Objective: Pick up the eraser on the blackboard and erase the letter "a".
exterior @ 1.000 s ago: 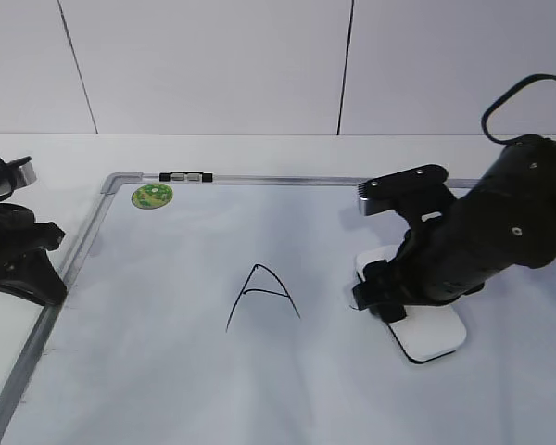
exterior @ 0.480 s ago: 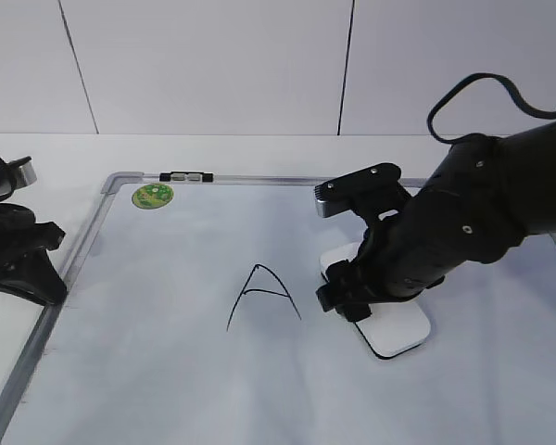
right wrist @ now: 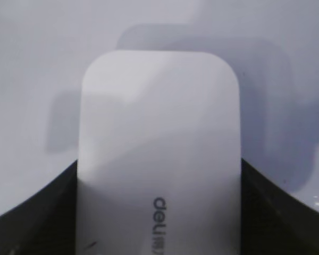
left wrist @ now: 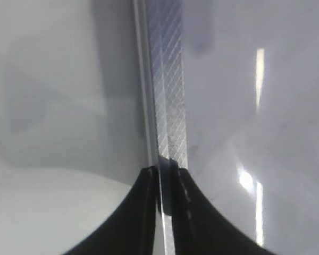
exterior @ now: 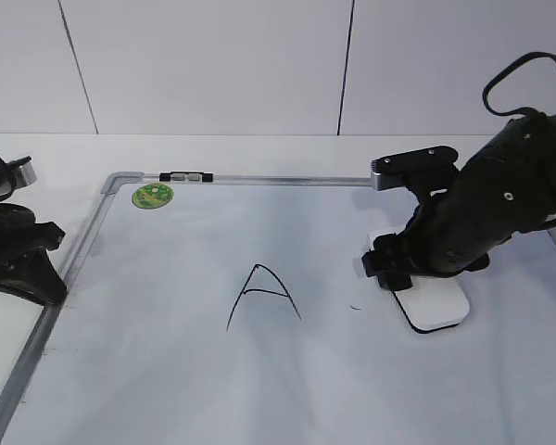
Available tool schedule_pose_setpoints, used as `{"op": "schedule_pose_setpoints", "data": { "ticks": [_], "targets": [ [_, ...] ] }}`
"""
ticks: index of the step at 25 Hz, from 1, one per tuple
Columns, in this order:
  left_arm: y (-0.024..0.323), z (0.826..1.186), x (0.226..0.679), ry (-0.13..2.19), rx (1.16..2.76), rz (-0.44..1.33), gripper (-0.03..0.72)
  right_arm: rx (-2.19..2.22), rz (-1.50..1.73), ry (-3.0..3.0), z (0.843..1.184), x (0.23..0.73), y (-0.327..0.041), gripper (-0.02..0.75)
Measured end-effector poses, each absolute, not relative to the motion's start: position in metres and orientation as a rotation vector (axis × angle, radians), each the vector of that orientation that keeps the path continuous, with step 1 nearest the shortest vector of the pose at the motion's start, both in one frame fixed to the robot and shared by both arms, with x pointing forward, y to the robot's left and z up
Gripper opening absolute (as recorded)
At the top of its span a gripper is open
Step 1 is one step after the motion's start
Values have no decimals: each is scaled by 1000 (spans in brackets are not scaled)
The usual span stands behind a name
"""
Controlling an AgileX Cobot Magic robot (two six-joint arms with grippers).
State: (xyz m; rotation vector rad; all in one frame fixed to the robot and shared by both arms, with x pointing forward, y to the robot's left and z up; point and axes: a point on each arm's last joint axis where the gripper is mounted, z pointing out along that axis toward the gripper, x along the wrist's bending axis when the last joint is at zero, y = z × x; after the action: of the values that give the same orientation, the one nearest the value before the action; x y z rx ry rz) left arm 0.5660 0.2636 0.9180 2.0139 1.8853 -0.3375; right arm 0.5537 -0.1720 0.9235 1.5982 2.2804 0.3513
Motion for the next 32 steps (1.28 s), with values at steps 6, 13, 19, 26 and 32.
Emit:
{"op": "schedule_pose_setpoints", "data": {
  "ticks": [6,13,19,26,32],
  "targets": [
    [264,918,566,1887,2012,-337,46,1518,374,2382,923,541,-146,563],
    [264,918,566,1887,2012,-337,46,1367,413,2515,922,512,-101,563],
    [264,918,566,1887,2012,-337,46,1438,399,2477,918,517,-116,563],
    [264,918,566,1887,2012,-334,46,1647,368,2314,918,528,-173,563],
    [264,918,566,1887,2012,-334,46,1695,286,2234,924,524,-189,563]
  ]
}}
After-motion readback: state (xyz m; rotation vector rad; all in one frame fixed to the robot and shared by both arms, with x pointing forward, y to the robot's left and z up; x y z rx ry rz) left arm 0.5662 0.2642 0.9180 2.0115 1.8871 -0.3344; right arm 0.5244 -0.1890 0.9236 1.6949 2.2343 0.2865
